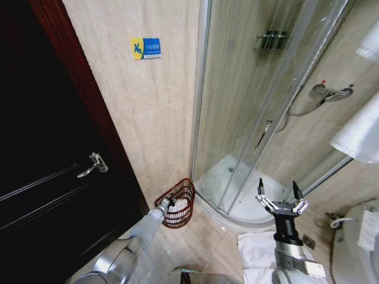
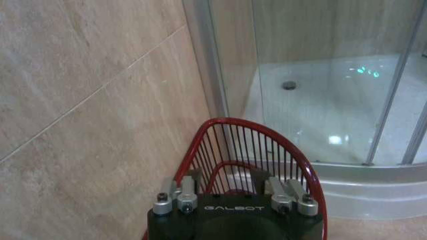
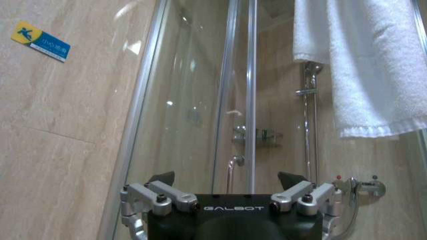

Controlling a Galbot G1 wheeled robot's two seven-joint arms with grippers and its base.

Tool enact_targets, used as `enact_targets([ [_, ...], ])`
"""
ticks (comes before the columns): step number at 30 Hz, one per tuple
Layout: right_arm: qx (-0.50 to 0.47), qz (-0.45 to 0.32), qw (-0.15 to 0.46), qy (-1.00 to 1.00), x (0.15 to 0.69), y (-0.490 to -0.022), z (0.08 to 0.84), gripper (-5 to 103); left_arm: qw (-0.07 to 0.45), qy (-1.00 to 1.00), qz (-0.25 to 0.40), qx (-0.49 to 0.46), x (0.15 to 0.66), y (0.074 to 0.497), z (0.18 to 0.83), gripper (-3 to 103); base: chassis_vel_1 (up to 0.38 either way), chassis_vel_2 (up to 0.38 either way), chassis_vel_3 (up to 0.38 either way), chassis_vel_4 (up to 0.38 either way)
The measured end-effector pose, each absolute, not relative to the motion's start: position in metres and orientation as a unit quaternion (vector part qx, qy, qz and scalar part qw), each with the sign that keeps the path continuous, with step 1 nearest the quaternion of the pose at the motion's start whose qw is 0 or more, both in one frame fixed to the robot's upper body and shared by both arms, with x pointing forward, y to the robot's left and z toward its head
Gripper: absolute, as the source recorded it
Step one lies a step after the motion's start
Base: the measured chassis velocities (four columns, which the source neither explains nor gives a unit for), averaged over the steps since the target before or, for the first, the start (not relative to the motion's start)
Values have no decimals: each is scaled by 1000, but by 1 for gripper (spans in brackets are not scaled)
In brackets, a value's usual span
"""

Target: Discard the used towel into the hamper.

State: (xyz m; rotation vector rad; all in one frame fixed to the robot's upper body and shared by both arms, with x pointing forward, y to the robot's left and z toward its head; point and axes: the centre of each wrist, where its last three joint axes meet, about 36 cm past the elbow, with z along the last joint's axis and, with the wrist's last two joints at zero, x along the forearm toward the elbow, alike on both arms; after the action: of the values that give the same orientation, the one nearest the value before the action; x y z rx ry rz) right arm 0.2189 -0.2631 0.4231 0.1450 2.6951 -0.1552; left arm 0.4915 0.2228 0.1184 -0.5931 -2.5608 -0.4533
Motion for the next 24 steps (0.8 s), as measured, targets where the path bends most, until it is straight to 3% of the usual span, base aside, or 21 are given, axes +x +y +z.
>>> enact_targets([
  [2,54,-58,217,973,219,-263,423,100,236,-933,-165,-217,490,224,118,66,0,0,0,0],
  [4,54,-59,217,973,218,-264,422,100,236,-933,-165,-217,489,224,118,66,0,0,0,0],
  [11,56,-60,215,973,217,-264,418,100,238,-932,-163,-218,486,224,116,97,0,0,0,0],
  [24,58,-60,197,977,216,-262,432,100,247,-941,-102,-206,468,227,140,100,0,0,0,0],
])
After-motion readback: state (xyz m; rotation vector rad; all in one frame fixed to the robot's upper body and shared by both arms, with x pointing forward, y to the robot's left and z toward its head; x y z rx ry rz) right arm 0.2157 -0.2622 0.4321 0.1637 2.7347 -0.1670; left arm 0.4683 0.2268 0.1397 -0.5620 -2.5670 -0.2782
